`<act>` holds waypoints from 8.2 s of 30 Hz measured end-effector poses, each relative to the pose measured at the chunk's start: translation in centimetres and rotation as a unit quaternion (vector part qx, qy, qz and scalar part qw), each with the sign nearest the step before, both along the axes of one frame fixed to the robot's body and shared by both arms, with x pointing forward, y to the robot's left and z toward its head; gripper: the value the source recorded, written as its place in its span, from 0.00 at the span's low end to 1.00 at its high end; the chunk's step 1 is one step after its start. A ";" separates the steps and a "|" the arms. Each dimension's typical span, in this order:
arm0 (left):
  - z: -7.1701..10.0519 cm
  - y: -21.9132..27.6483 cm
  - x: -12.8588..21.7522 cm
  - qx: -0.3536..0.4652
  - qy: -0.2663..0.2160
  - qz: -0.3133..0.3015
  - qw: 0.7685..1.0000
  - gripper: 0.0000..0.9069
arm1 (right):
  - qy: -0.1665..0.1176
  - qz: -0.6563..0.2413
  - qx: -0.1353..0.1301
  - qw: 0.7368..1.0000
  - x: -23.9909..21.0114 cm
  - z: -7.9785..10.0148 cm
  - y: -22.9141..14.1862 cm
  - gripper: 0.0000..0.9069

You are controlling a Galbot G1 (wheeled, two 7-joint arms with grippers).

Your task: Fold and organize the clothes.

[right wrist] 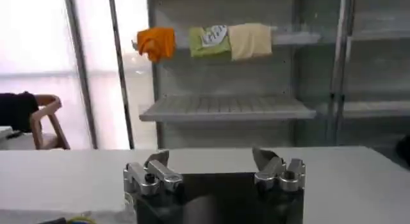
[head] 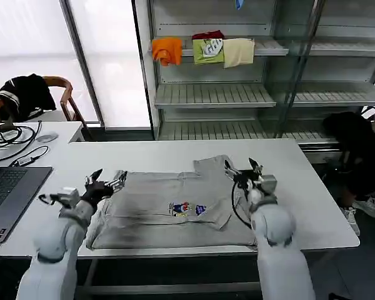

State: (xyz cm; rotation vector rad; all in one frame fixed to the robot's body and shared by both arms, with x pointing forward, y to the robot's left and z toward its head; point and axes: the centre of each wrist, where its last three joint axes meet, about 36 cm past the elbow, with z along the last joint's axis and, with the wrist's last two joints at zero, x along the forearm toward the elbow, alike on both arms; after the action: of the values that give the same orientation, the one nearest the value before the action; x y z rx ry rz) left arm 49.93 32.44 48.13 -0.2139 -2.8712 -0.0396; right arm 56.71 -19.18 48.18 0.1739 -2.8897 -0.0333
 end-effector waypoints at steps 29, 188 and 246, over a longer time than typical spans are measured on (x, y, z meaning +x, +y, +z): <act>-5.7 2.7 9.8 0.034 0.120 0.008 0.992 0.23 | 0.127 0.011 -0.030 0.991 10.0 -4.5 1.1 0.40; -3.4 9.4 -10.4 0.051 0.011 0.089 0.995 0.00 | -0.084 -0.019 -0.004 0.996 -17.5 -1.9 -6.9 1.00; -2.3 -13.3 -7.9 0.079 0.006 -0.106 0.991 1.00 | -0.088 -0.016 -0.031 0.995 -18.5 -3.4 -6.4 1.00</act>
State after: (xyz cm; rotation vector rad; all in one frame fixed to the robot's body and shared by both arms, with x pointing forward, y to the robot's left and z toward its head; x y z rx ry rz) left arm 42.03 19.16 45.78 -0.4839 -2.8032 -0.3025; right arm 38.24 -25.60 44.78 0.1254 -3.0651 0.0698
